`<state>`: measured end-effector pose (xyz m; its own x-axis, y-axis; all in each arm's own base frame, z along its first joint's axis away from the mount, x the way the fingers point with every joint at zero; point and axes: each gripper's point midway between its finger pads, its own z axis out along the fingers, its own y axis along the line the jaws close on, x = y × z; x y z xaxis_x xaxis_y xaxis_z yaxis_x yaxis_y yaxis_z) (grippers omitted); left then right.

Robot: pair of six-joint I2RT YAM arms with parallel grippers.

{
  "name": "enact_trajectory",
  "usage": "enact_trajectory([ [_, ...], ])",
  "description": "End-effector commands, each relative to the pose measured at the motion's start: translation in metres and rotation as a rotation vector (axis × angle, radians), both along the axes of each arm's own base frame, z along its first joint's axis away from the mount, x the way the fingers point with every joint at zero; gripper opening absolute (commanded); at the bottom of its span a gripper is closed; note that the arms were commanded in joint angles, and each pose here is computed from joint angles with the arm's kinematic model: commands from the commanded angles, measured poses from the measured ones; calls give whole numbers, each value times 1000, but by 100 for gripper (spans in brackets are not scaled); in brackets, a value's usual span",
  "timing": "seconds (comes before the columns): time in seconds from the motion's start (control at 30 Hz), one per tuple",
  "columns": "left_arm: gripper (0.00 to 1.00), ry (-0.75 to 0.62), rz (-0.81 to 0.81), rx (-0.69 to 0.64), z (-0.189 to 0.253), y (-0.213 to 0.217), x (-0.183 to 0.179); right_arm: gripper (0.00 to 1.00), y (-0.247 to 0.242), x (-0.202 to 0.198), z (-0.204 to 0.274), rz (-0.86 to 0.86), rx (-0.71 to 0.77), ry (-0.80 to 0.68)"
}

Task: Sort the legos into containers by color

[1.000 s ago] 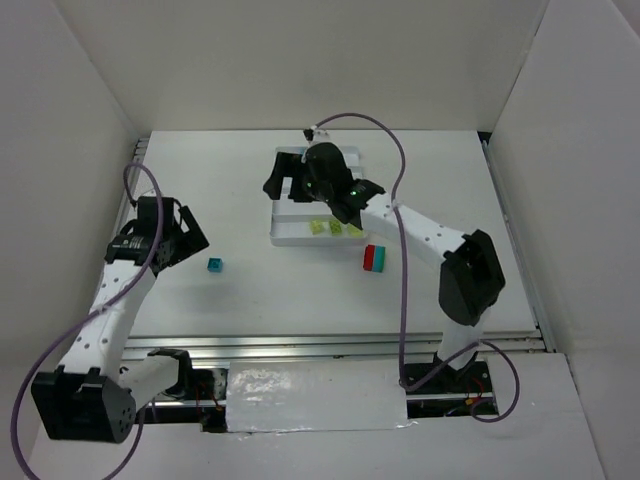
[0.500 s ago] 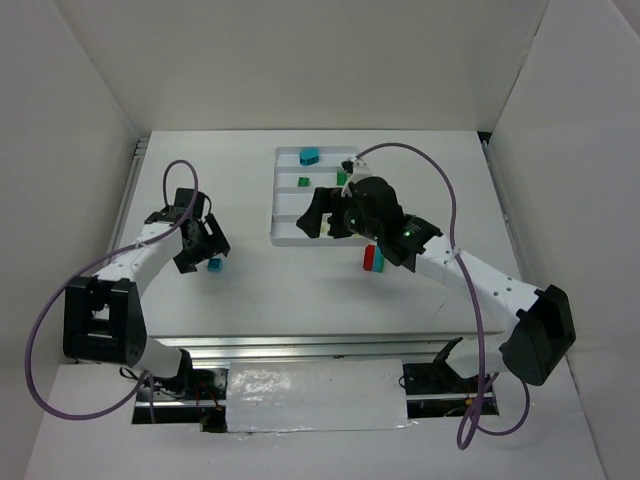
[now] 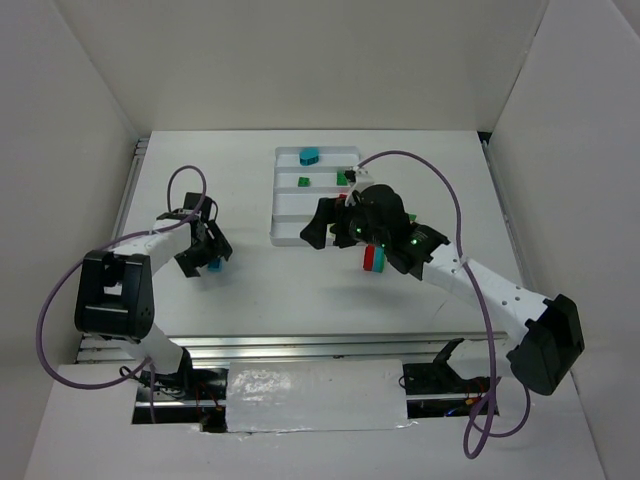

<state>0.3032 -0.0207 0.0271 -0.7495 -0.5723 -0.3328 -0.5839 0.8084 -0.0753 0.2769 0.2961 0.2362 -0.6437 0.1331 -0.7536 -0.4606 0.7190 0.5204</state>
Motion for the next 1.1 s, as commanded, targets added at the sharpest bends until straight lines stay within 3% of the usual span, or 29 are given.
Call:
enact_trajectory([
  [0.0,91,-47,32,19,6,3,14,100,0,-7,6,31,14,-32],
  [0.5,78,-27,90,13,-1,2,9,100,2,-9,-4,51,-7,-14],
  [0.83,94,-86,311,-23,9,0,0,100,5,-14,-10,78,-1,1],
  [1.07,95,-152,512,-64,21,1,-2,100,3,-20,-16,91,-2,11],
])
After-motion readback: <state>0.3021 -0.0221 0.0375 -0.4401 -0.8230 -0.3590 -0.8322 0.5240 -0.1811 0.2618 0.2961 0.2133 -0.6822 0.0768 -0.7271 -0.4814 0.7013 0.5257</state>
